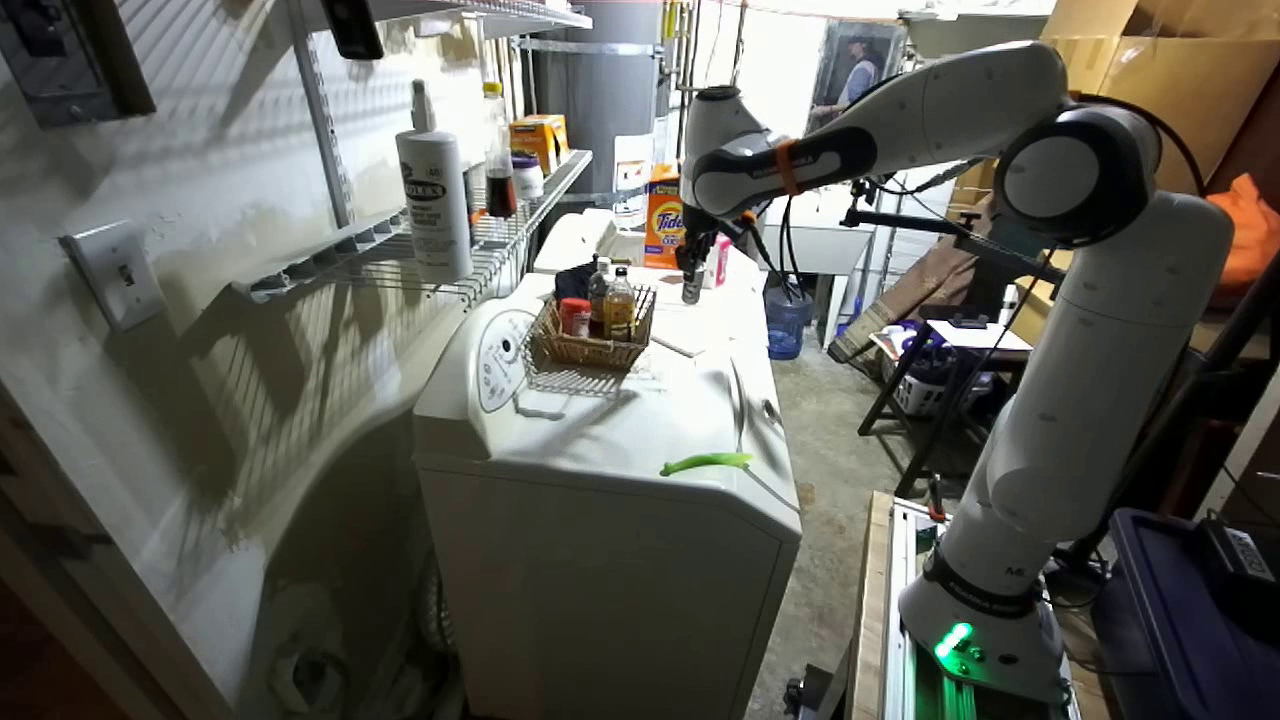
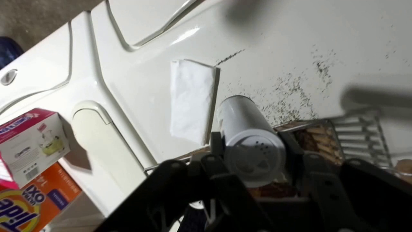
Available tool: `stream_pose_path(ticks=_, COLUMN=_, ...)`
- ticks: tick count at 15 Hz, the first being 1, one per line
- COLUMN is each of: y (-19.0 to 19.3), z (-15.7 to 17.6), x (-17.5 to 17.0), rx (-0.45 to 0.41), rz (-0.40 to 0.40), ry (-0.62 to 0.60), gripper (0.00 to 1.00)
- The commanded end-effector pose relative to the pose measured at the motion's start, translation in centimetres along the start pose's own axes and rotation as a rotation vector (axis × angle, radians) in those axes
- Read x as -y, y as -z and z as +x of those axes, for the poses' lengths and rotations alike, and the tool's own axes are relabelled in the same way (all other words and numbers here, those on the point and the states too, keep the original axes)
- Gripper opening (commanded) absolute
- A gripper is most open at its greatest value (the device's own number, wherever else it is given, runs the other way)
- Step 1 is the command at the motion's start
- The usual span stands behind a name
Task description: Put the black and white containers in the basket.
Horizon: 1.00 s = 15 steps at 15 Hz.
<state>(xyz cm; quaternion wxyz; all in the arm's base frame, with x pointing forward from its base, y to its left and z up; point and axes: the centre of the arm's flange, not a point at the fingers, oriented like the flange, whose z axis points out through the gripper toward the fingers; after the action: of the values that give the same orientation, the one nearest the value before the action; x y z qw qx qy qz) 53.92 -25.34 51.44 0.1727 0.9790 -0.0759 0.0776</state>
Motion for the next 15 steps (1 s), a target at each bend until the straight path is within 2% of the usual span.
stream_pose_path(ticks=1, y=-0.1, z=0.2, x=-0.4, rx=-0.023, rz=-0.005, ry=-0.005, gripper=0.45)
stream_pose_path(ticks=5, y=-0.3, z=0.4, x=-0.4, rx=-0.036, rz=-0.007, ry=-0.005, gripper=0.45)
stream_pose_path(ticks=6, y=-0.3, z=0.4, x=-0.4, rx=-0.037, rz=-0.007, ry=-0.005, gripper=0.20)
stream_pose_path(ticks=10, y=-0.9, z=2.6, x=-2.7, rx=-0.066, rz=0.032, ry=-0.062, gripper=0.20)
stream_pose_path(ticks=15, y=-2.7, z=5.3, x=-7.8, rx=-0.151, rz=0.114, ry=-0.151, gripper=0.20)
